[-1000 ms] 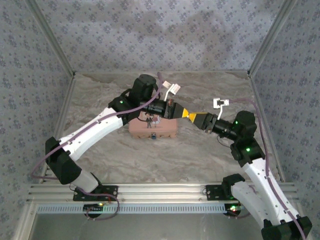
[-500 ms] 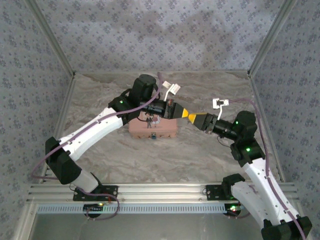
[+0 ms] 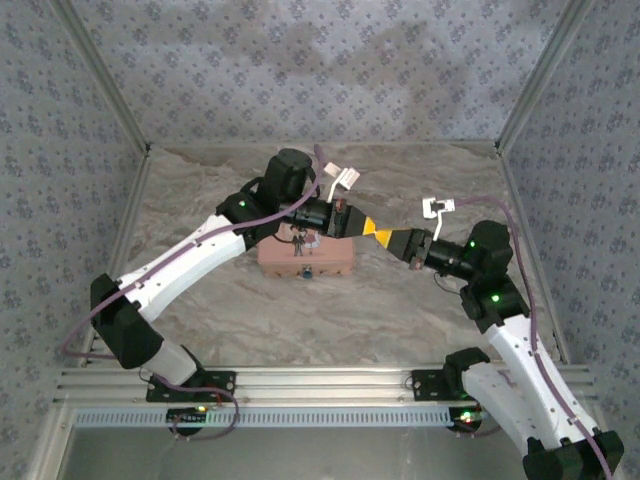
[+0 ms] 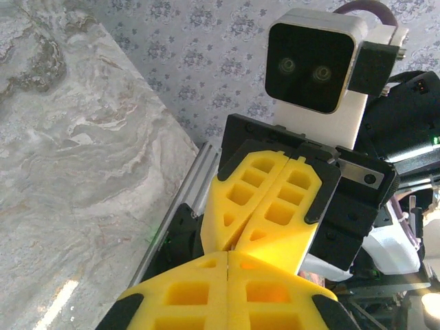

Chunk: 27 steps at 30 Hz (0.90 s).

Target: Unlock the padlock with the key

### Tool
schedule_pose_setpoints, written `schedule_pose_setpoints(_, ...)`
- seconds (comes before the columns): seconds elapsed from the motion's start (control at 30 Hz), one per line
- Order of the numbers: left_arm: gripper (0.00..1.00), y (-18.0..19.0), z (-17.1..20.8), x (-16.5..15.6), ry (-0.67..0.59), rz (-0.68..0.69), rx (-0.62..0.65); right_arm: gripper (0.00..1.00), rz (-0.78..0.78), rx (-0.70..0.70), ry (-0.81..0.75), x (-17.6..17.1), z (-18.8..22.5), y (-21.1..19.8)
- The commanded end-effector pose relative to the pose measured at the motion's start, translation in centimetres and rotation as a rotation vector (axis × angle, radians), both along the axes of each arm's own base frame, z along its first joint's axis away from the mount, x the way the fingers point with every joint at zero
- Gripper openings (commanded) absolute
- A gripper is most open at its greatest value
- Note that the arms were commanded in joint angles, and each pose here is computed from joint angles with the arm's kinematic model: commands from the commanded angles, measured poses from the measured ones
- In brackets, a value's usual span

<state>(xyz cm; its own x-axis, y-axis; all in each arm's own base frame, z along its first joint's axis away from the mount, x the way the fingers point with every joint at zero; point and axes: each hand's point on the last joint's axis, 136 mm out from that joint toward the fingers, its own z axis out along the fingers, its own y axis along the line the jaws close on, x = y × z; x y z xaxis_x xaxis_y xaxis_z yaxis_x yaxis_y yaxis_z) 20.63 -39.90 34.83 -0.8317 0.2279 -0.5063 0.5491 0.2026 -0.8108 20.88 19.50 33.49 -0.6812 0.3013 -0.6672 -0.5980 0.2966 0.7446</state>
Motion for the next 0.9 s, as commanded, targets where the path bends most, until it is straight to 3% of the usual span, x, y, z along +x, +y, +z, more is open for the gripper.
schedule_pose_setpoints(0.0, 0.00, 0.1, 1.7, -0.5, -0.048, -0.020, -0.037, 0.00, 0.016, -0.002, -0.042, -0.4, 1.3, 0.1)
schedule_pose_setpoints(0.47, 0.00, -0.1, 2.4, -0.6, -0.062, -0.023, -0.068, 0.00, 0.017, -0.029, -0.054, -0.5, 0.9, 0.6)
schedule_pose_setpoints(0.5, 0.05, 0.0, 2.2, -0.4, -0.061, -0.012, -0.059, 0.00, 0.007, -0.036, -0.053, -0.4, 0.9, 0.4)
schedule_pose_setpoints(0.6, 0.41, 0.8, 1.1, 0.8, -0.051, 0.056, -0.015, 0.00, -0.029, -0.051, -0.046, 0.1, 0.6, -0.1)
schedule_pose_setpoints(0.73, 0.57, 2.9, -0.8, 2.2, -0.047, 0.171, 0.035, 0.00, -0.084, -0.096, -0.007, 1.1, -0.7, -0.9)
schedule_pose_setpoints(0.87, 0.62, 5.7, -4.8, 2.6, -0.054, 0.290, 0.178, 0.00, -0.157, -0.155, 0.018, 2.6, -1.7, -1.7)
